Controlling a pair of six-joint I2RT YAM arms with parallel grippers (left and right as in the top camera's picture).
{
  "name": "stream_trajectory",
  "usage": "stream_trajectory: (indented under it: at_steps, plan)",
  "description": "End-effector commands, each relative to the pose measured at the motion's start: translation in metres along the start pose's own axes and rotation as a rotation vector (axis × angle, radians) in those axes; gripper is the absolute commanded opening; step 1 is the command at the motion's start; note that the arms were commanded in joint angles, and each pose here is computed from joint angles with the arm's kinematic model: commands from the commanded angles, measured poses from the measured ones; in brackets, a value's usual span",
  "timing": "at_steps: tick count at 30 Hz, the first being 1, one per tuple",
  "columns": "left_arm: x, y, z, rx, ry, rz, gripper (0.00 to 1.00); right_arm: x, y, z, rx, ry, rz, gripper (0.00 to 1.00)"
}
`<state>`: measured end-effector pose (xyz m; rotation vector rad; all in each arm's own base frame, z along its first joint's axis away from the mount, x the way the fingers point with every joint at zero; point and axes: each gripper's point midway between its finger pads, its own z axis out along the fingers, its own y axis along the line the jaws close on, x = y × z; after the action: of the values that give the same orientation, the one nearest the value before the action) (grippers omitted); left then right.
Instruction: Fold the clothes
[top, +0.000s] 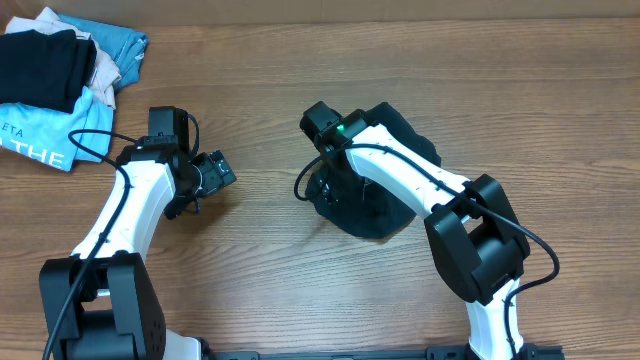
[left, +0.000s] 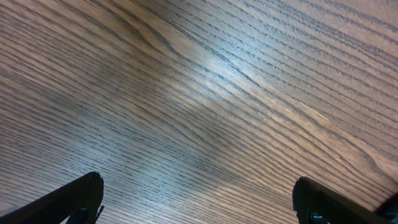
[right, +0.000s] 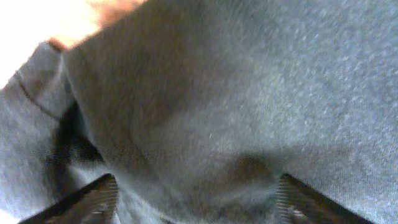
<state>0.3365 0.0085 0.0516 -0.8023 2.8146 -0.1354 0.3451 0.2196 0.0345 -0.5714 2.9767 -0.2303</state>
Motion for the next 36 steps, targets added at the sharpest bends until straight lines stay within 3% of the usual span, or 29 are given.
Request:
stream_trajectory:
  at_steps: [1, 3, 6, 8, 9, 11, 15, 20, 29, 30, 31, 33, 36]
  plan:
    - [0.001, 0.000, 0.003, -0.002, 0.005, 0.021, 1.00, -0.009, -0.014, 0.002, 0.085, -0.045, 0.078, 0.77]
    - [0.001, 0.000, 0.003, -0.002, 0.004, 0.021, 1.00, -0.012, -0.014, 0.001, 0.085, -0.057, 0.089, 0.52]
    - [-0.001, 0.000, 0.003, 0.001, -0.001, 0.021, 1.00, -0.012, -0.014, 0.001, 0.085, -0.058, 0.121, 0.38]
    - [-0.001, 0.000, 0.003, 0.001, -0.001, 0.021, 1.00, -0.012, -0.016, 0.000, 0.091, -0.062, 0.140, 0.21]
    - [-0.001, 0.000, 0.003, 0.001, -0.001, 0.021, 1.00, -0.014, -0.016, -0.003, 0.089, -0.068, 0.162, 0.20]
    - [-0.001, -0.001, 0.003, 0.001, -0.001, 0.021, 1.00, -0.019, -0.018, -0.020, 0.083, -0.080, 0.224, 0.04]
    - [0.000, 0.000, 0.003, 0.000, 0.000, 0.021, 1.00, -0.025, -0.053, -0.088, 0.187, -0.166, 0.420, 0.04]
    - [0.001, 0.002, 0.004, -0.010, 0.002, 0.021, 1.00, 0.021, -0.140, -0.156, 0.404, -0.210, 0.759, 0.04]
    - [0.001, 0.007, 0.004, -0.034, 0.000, 0.029, 1.00, 0.081, -0.269, -0.150, 0.439, -0.059, 1.198, 0.04]
    - [0.001, 0.006, 0.004, -0.032, -0.003, 0.031, 1.00, 0.087, -0.277, -0.146, 0.416, -0.032, 1.241, 0.08]
    - [-0.001, 0.005, 0.004, -0.028, -0.009, 0.031, 1.00, 0.092, -0.281, -0.142, 0.385, -0.001, 1.251, 0.23]
    - [-0.002, 0.002, 0.004, -0.013, -0.014, 0.028, 1.00, 0.096, -0.285, -0.140, 0.358, 0.030, 1.221, 0.92]
    - [-0.002, 0.002, 0.004, -0.009, -0.012, 0.028, 1.00, 0.095, -0.283, -0.138, 0.337, 0.037, 1.213, 0.98]
